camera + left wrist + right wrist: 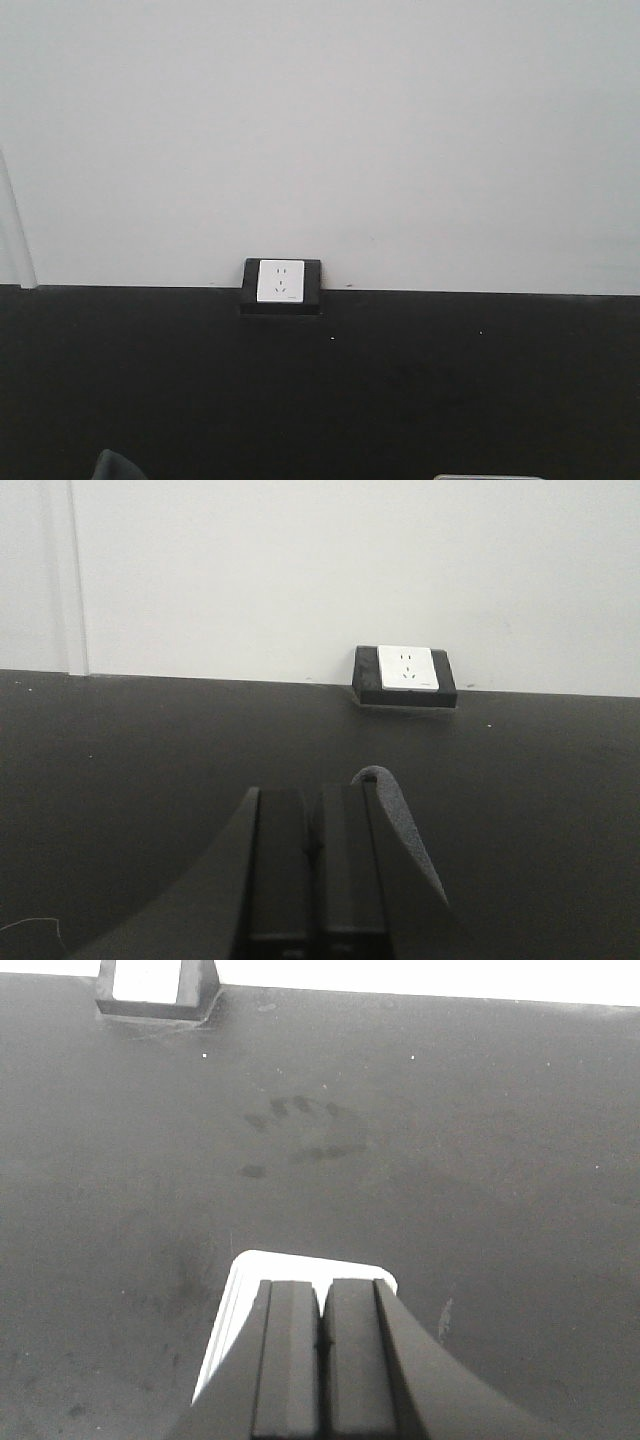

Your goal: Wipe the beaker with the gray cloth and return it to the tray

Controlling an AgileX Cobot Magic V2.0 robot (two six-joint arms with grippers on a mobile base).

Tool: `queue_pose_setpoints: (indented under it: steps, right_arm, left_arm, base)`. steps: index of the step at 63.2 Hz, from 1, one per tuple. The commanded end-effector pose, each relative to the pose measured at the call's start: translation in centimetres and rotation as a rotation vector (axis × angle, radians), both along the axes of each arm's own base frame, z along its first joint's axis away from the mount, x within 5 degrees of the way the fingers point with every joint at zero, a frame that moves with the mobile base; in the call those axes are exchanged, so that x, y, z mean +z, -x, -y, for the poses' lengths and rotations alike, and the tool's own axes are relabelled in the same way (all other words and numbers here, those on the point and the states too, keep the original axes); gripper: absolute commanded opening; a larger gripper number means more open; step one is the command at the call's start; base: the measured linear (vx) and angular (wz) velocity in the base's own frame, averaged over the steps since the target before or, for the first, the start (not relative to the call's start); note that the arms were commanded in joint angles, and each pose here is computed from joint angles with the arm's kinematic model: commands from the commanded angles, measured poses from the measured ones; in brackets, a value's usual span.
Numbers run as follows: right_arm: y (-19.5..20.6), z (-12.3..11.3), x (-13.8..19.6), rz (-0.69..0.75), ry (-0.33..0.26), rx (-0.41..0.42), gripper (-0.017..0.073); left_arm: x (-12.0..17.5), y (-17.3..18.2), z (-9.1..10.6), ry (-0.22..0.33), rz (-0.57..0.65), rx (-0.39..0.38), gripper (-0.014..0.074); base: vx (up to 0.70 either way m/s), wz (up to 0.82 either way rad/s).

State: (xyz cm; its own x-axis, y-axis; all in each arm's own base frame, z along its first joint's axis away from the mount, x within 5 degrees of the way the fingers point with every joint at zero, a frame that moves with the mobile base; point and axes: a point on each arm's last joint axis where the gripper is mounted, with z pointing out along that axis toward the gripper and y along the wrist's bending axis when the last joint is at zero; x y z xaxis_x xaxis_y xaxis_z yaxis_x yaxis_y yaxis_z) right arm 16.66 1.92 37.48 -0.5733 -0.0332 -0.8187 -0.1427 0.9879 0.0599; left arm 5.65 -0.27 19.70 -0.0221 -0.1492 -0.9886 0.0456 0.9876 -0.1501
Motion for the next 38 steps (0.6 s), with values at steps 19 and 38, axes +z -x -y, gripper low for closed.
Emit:
queue_pose_setpoints:
  steps: [19,38]
  right_arm:
    - [-0.1,0.09,1.58,0.108,-0.011,-0.013,-0.0012]
    - [-0.1,0.09,1.58,0.108,-0.01,-0.013,-0.0012]
  left_arm:
    - [-0.22,-0.01,0.0,0.011,0.064,0.0,-0.0006]
    - [-0.22,-0.01,0.0,0.011,0.064,0.0,-0.0006]
  base:
    - [0.0,0.0]
    - [0.0,0.0]
